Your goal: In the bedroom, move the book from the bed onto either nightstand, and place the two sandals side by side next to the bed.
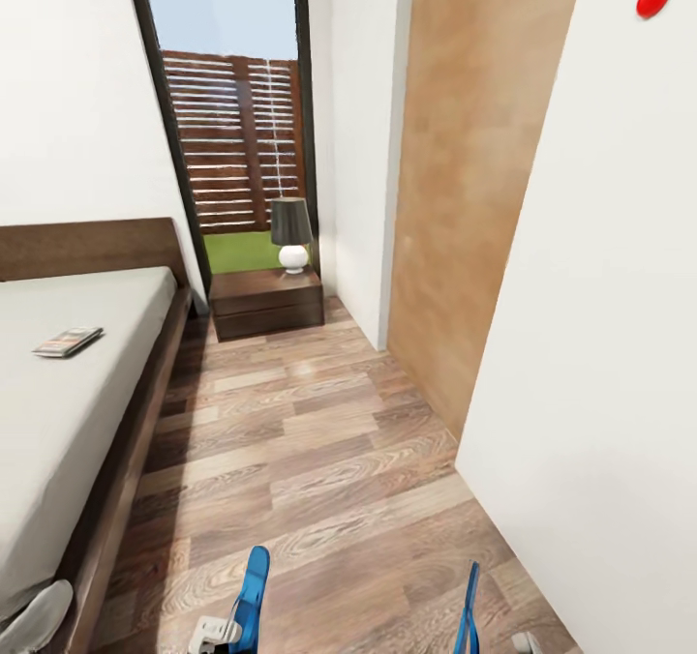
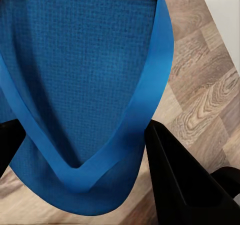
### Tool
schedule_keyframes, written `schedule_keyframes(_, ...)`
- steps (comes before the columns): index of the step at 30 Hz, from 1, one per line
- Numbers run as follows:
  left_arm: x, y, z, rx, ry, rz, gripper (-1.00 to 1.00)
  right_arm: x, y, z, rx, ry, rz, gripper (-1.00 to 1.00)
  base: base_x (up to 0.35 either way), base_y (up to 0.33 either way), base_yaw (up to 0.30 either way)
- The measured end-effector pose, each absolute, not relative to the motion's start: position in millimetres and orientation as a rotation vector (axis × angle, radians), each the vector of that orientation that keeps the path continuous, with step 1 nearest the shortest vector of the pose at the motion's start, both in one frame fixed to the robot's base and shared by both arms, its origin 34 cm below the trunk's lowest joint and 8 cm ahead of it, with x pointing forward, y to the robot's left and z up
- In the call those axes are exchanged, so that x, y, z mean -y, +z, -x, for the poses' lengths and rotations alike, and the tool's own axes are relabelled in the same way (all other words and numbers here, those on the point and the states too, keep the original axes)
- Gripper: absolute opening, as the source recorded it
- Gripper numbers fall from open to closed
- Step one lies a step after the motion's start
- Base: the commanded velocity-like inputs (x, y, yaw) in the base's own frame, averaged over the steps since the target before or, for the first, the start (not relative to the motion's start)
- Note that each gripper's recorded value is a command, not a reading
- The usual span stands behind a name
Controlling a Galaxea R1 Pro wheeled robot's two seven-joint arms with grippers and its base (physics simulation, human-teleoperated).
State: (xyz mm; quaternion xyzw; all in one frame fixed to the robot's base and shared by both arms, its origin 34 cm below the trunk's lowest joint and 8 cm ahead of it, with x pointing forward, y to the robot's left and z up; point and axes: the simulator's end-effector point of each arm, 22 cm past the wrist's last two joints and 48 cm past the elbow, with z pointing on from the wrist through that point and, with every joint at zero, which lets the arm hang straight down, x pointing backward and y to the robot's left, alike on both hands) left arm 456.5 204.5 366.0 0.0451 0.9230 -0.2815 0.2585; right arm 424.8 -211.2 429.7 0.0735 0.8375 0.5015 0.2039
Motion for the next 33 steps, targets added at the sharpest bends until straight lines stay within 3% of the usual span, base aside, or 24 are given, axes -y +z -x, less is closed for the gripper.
schedule_keyframes(12, -204.5, 366.3, -456.5, -2.501, -0.763, -0.122, -1.0, 211.2, 429.9, -424.4, -2.337, 1.399, -0.204, -1.0, 0.138, -0.038, 0.267)
schedule_keyframes(33, -204.4, 366.3, -456.4, -2.502, -0.763, -0.123, -1.0, 211.2, 429.8, -424.1, -2.338, 1.399, -0.203, -1.0, 0.307, -0.037, 0.008)
